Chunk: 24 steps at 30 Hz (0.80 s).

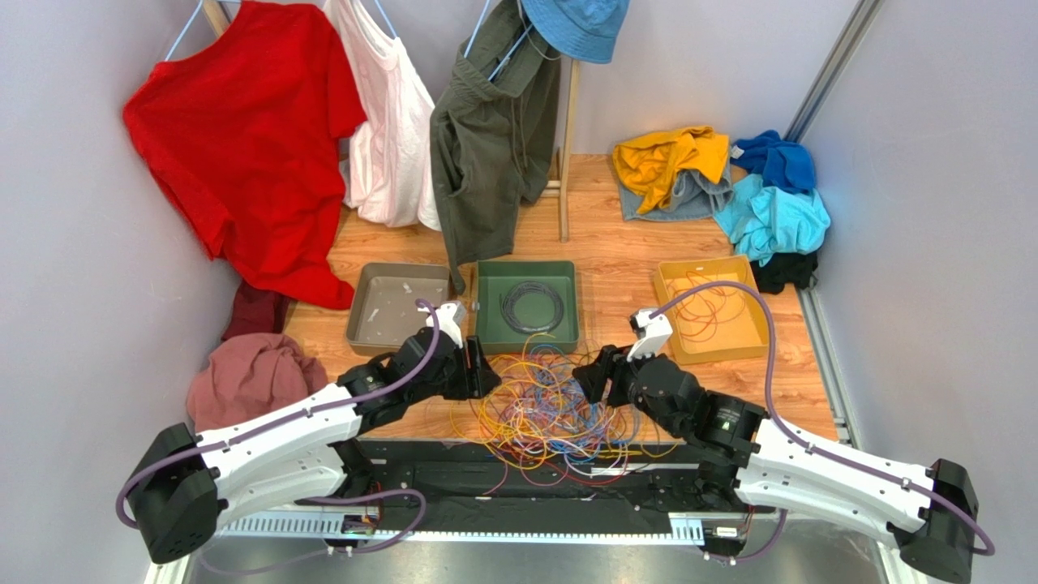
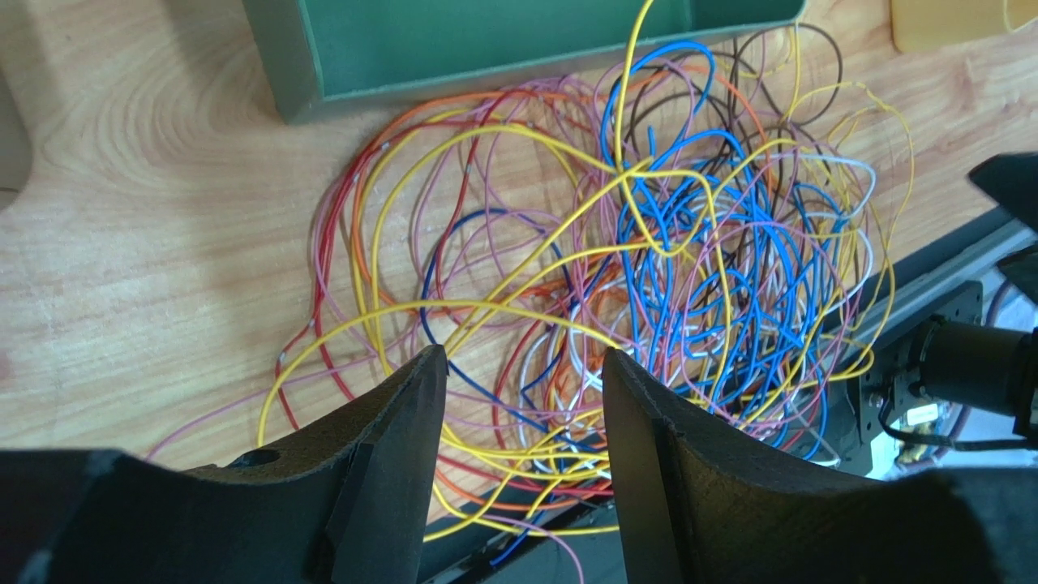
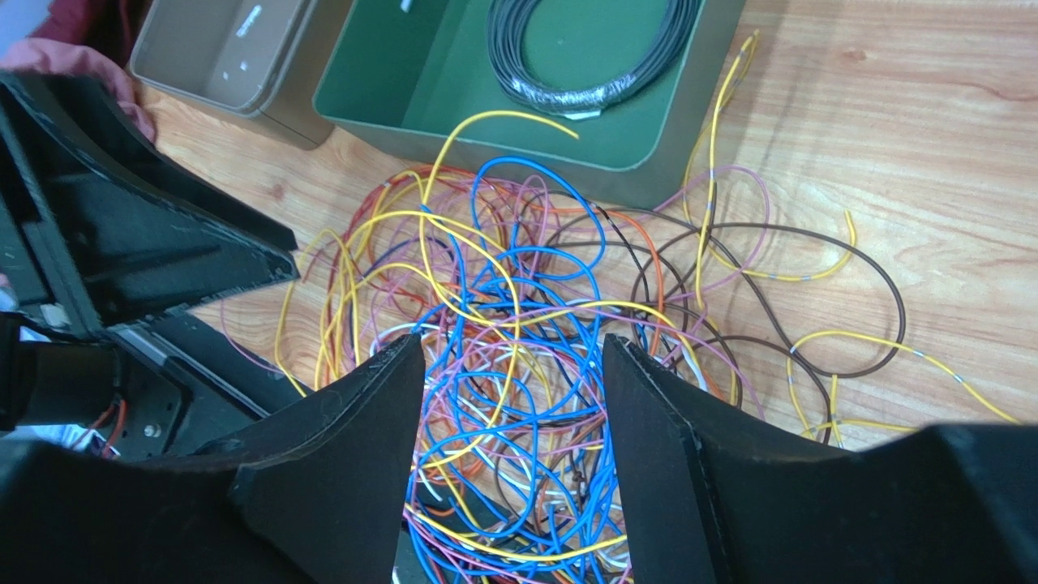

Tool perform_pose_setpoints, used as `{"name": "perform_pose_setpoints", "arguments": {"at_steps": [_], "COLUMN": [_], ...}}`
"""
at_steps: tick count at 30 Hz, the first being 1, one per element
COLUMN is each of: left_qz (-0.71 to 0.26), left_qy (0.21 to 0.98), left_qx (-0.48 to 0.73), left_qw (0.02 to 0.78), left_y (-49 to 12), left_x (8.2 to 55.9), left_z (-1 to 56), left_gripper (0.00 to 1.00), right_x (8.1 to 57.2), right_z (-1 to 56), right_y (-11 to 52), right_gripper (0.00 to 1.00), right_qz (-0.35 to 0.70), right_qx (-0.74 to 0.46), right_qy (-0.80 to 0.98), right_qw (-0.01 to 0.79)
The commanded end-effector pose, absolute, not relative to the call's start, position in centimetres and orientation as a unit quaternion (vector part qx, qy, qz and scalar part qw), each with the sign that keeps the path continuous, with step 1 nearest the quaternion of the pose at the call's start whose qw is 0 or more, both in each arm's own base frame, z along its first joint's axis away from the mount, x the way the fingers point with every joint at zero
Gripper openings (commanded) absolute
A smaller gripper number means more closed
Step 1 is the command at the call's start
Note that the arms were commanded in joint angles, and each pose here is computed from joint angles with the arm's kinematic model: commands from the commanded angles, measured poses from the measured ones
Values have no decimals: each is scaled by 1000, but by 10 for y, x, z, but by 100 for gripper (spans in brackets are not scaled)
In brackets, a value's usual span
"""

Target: Untangle the cables

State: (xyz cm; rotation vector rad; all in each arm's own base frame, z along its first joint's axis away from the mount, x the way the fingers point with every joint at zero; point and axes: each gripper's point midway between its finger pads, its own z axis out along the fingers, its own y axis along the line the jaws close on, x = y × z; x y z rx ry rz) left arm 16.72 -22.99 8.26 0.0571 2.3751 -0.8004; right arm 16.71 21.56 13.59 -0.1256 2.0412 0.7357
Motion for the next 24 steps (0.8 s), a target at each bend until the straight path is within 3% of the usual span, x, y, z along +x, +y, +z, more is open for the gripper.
{"name": "perform_pose_setpoints", "arguments": {"at_steps": [1, 11, 15, 19, 22, 24], "left_qz": [-306, -329, -320, -284, -279, -307], "left_qy": [890, 901, 908, 903, 876, 838], "left_qx": [26, 60, 55, 54, 56, 48], "left_qw": [337, 276, 266, 317, 390, 448], "left_y": [-238, -278, -278, -245, -214, -197], "left_x": [180, 181, 180, 180, 179, 175], "left_z": [95, 68, 56, 93, 155, 209], "left_gripper": [59, 64, 24, 12, 0, 0], "right_x": [168, 160, 158, 158, 157, 156], "right_z": [138, 129, 132, 137, 140, 143], "right_y": [227, 242, 240, 232, 228, 231], "right_gripper": [59, 59, 59, 57, 57, 57], "right_qz": [319, 320, 317, 308, 312, 322], "right_qx": [-53, -75, -75, -68, -66, -69], "right_qy": [823, 830, 831, 826, 819, 814], "right_qw": [467, 451, 452, 467, 477, 478]}}
